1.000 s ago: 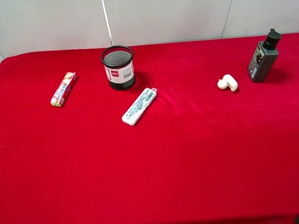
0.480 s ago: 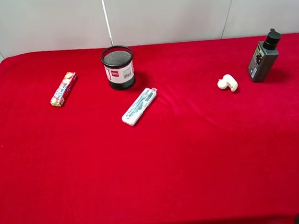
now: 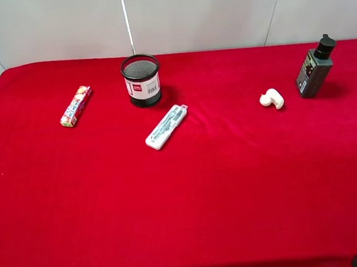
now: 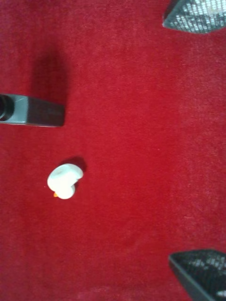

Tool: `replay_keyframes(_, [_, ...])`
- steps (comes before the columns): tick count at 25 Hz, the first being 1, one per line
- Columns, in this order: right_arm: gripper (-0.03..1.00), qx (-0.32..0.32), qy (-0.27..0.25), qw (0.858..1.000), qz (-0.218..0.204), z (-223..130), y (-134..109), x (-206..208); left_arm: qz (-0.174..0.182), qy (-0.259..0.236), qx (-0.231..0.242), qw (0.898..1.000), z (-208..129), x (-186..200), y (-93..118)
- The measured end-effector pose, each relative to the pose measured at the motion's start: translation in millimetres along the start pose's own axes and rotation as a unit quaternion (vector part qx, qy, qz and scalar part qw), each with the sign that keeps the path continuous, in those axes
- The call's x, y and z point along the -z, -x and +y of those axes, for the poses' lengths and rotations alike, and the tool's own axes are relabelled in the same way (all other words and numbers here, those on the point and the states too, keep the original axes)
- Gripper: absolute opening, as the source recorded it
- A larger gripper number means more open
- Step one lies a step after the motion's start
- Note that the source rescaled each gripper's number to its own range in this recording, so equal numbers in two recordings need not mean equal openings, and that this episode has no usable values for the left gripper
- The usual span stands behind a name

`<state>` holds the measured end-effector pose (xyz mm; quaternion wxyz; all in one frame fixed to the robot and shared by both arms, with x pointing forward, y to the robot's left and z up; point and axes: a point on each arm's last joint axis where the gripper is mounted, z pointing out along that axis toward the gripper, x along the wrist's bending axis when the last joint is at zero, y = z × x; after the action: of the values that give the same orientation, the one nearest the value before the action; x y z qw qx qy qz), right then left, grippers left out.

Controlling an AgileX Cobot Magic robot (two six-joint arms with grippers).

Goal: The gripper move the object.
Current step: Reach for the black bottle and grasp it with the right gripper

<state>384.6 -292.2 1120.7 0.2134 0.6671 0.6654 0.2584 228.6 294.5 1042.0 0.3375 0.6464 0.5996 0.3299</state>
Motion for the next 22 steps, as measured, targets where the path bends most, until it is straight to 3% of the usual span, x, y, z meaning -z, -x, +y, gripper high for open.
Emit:
replay_keyframes(9, [1.0, -0.002, -0.079, 0.997, -0.001, 74.3, -0.1, -46.7, 0.0, 0.0, 0.0, 1.0, 0.0, 0.0, 0.0])
replay_keyframes(22, [1.0, -0.009, -0.14, 0.99, -0.003, 133.7, 2.2, -128.1, 0.0, 0.0, 0.0, 1.0, 0.0, 0.0, 0.0])
